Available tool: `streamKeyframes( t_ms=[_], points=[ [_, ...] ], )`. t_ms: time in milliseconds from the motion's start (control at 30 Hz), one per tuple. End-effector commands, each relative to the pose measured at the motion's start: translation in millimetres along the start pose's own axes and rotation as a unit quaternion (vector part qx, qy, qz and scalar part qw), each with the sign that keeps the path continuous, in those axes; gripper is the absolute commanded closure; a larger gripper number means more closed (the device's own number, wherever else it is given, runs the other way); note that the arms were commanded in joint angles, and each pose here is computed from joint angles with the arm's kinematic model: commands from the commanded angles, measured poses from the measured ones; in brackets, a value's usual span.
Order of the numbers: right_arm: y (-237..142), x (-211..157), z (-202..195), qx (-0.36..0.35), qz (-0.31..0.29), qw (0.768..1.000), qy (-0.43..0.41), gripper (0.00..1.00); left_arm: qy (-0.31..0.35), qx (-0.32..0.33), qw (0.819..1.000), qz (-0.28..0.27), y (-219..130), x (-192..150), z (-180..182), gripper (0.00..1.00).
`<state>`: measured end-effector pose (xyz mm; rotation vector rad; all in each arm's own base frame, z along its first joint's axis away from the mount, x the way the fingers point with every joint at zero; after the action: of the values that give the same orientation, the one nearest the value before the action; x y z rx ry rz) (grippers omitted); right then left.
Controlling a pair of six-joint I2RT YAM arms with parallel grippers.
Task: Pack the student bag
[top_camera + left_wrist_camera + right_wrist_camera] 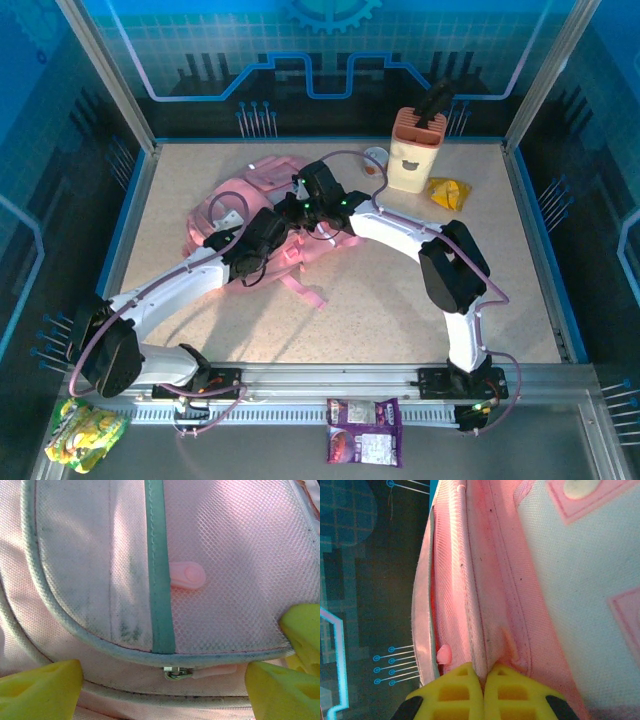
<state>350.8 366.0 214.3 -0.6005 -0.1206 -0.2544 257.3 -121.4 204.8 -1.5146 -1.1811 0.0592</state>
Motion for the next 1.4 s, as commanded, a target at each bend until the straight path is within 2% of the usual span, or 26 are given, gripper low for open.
streamKeyframes(
  t_ms=[0, 300, 500, 600, 700, 800, 967, 1167, 1367],
  points=[
    [-21, 5, 54, 0.098, -0.01, 0.994, -0.046, 1.0, -0.001, 0.084, 0.996, -0.017, 5, 2, 32, 0.15],
    [-21, 9, 55, 0.1, -0.015, 0.994, -0.047, 1.0, -0.006, 0.109, 0.994, -0.011, -2, -7, 69, 0.11],
    [-22, 9, 59, 0.105, -0.014, 0.993, -0.052, 1.0, 0.004, 0.101, 0.994, -0.033, -23, 6, 79, 0.15],
    [-23, 9, 59, 0.106, -0.014, 0.993, -0.053, 1.0, 0.019, 0.066, 0.997, -0.026, -30, 9, 71, 0.22],
    [-23, 9, 59, 0.106, -0.013, 0.993, -0.052, 1.0, 0.034, -0.008, 0.999, -0.01, -37, 7, 52, 0.25],
    [-22, 9, 59, 0.107, -0.012, 0.993, -0.05, 1.0, 0.036, -0.044, 0.998, -0.003, -42, 4, 38, 0.21],
    [-21, 8, 60, 0.109, -0.013, 0.993, -0.048, 1.0, 0.035, -0.085, 0.996, 0.003, -42, 4, 8, 0.2],
    [-21, 8, 59, 0.109, -0.011, 0.993, -0.044, 1.0, 0.036, -0.055, 0.998, -0.004, -30, 5, -10, 0.19],
    [-22, 10, 56, 0.107, -0.013, 0.993, -0.039, 1.0, 0.026, -0.028, 0.999, 0.005, -15, 2, -9, 0.14]
  ],
)
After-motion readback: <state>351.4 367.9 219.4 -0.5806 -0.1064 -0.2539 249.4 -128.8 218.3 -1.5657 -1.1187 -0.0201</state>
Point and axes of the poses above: each hand's point on the last joint's axis, 136 mm out from that joint toward the fingers, its own y axis out along the fingers, its own z axis along the line the jaws close on, x = y × z, the point moved 8 cm from there along -y, back along the fingers, and after that the axes turned 4 degrees about y, right-handed, at the moved point
